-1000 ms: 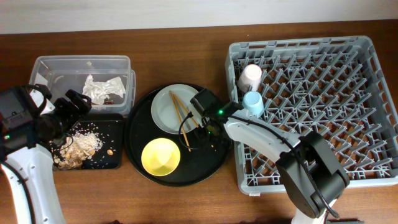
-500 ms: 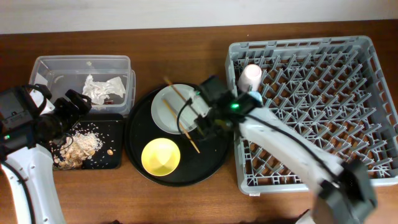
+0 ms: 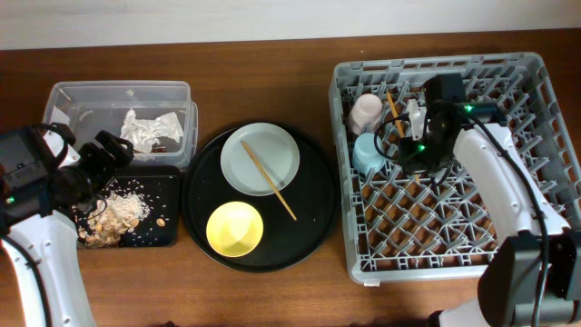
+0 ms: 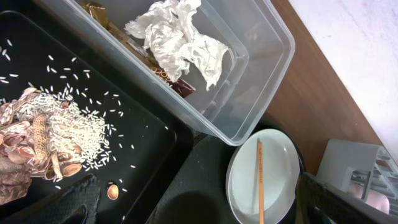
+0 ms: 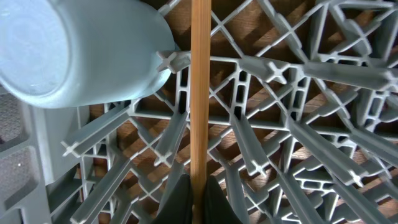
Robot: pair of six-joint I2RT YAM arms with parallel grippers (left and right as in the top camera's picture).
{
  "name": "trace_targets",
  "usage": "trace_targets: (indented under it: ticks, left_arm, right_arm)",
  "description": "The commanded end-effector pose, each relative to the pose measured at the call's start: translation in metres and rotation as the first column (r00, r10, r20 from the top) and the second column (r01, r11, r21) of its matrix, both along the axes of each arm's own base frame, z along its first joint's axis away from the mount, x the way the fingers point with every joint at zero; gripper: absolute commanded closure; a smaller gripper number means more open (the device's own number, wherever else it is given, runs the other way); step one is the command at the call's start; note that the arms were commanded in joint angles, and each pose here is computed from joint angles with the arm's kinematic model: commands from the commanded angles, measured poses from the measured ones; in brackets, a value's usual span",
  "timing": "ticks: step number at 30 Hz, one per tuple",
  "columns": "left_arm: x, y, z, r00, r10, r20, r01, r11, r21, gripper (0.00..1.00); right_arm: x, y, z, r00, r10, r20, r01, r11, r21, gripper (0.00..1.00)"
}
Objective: Sort waste into correct bins and load items into the dishwasher rack
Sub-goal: 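Insert the chopstick upright into the rack beside the cups, then grasp the second chopstick from the white plate with the right gripper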
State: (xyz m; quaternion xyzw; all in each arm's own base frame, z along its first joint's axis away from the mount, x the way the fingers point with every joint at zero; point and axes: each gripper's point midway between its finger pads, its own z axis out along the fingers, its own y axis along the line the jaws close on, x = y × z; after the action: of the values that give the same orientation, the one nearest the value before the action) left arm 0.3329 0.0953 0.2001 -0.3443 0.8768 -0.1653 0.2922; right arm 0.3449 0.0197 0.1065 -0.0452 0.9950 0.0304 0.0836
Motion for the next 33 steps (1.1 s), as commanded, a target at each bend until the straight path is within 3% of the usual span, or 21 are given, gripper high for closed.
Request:
trace_targets:
  ticks: [1,2,3,5,7,11,14,16,19,21,26,33]
  left_arm:
    - [0.002,0.001,0.007,1.0,-0.008,0.02,0.008,1.0,0.009,0.01]
    - [0.002,0.001,0.007,1.0,-0.008,0.021,0.007,1.0,0.009,0.01]
    - [0.002,0.001,0.007,1.0,-0.008,0.02,0.008,1.0,0.009,0.01]
    - [0.002,0.001,0.007,1.0,-0.008,0.02,0.007,1.0,0.009,0.01]
    - [0.002,0.001,0.007,1.0,-0.008,0.02,0.008,1.0,0.009,0.01]
    - [0.002,0.001,0.007,1.0,-0.008,0.02,0.007,1.0,0.009,0.01]
    - [0.002,0.001,0.007,1.0,-0.008,0.02,0.008,1.0,0.009,0.01]
    - [0.002,0.001,0.007,1.0,-0.008,0.021,0.008,1.0,0.01,0.01]
    - [0.002,0.001,0.007,1.0,-0.008,0.02,0.007,1.0,0.009,0.01]
    - [0.002,0.001,0.007,1.0,-0.008,0.021,0.008,1.0,0.01,0.01]
    - [0.002,0.001,0.007,1.0,-0.008,0.02,0.007,1.0,0.009,0.01]
    - [0.002,0.001,0.007,1.0,-0.008,0.02,0.007,1.0,0.009,0.01]
  right_arm:
    - [0.002,-0.004,-0.008,1.0,0.0,-0.015,0.0,1.0,-0.01,0.96]
    - [0.002,-0.004,-0.008,1.0,0.0,-0.015,-0.001,1.0,-0.01,0.94]
    - [0.002,-0.004,-0.008,1.0,0.001,-0.016,-0.001,1.0,-0.01,0.85]
    - [0.001,-0.004,-0.008,1.0,0.001,-0.017,-0.001,1.0,-0.01,0.85]
    - [0.0,-0.004,-0.008,1.0,0.001,-0.021,-0.001,1.0,-0.01,0.74]
    - [0.006,0.019,0.028,0.998,0.026,0.048,-0.031,0.993,0.111,0.76]
    - [0.003,0.082,0.087,0.976,0.125,0.178,-0.181,0.92,0.349,0.76]
    - [-0.009,0.117,0.097,0.954,0.214,0.208,-0.28,0.881,0.381,0.76]
    - [-0.029,0.178,0.083,0.895,0.39,0.215,-0.443,0.831,0.337,0.76]
    - [-0.039,0.209,0.063,0.846,0.496,0.199,-0.531,0.817,0.223,0.75]
    - [-0.046,0.239,0.014,0.831,0.544,0.115,-0.55,0.835,0.027,0.75]
    - [-0.047,0.253,-0.07,0.843,0.535,-0.053,-0.534,0.845,0.026,0.75]
